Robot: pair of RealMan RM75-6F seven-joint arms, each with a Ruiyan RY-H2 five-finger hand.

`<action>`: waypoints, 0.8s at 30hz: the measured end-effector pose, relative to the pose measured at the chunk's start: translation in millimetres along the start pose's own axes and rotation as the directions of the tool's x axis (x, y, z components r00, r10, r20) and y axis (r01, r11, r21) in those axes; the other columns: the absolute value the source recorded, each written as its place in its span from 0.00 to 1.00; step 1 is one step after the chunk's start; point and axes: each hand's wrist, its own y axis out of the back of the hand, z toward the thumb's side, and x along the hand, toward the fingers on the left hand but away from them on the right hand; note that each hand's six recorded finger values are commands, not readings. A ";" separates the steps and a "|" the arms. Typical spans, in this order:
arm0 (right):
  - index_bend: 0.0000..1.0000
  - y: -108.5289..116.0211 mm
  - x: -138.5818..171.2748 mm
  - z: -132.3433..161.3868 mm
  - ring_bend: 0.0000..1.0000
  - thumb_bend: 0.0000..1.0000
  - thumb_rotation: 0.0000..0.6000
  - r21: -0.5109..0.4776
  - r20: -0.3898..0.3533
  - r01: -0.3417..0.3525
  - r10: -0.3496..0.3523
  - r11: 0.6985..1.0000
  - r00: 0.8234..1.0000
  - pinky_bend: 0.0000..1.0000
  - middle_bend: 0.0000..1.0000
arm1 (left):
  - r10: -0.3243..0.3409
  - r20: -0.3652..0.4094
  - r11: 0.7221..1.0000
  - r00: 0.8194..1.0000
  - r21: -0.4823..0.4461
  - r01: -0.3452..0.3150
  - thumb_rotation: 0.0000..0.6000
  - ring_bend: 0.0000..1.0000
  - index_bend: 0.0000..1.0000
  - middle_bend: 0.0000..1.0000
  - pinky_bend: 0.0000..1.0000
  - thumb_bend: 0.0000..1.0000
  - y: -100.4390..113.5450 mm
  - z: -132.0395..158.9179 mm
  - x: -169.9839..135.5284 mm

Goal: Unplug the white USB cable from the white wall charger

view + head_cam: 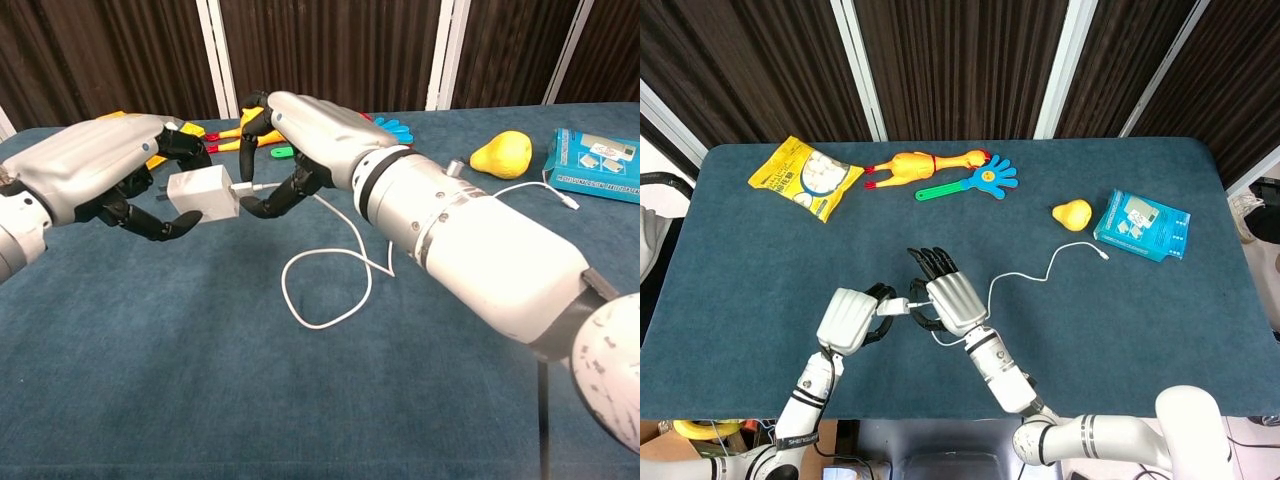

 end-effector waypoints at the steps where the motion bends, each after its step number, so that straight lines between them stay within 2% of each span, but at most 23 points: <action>1: 0.66 -0.6 -0.2 0.6 0.00 0.44 1.00 0.000 0.000 -0.001 0.001 1.000 1.000 0.00 0.15 | 0.000 0.001 1.000 1.000 0.000 0.000 1.00 1.00 0.75 0.77 1.00 0.65 0.1 0.2 -0.1; 14: 0.70 0.6 -1.8 4.3 0.00 0.50 1.00 -0.011 0.000 0.005 -0.006 1.000 1.000 0.00 0.16 | 0.006 0.019 1.000 1.000 0.008 -0.006 1.00 1.00 0.75 0.78 1.00 0.65 2.6 3.9 -3.0; 24: 0.83 0.0 -3.3 8.2 0.00 0.58 1.00 -0.009 0.011 0.013 -0.013 1.000 1.000 0.00 0.23 | 0.014 0.017 1.000 1.000 0.015 -0.014 1.00 1.00 0.75 0.78 1.00 0.65 5.1 3.5 -3.8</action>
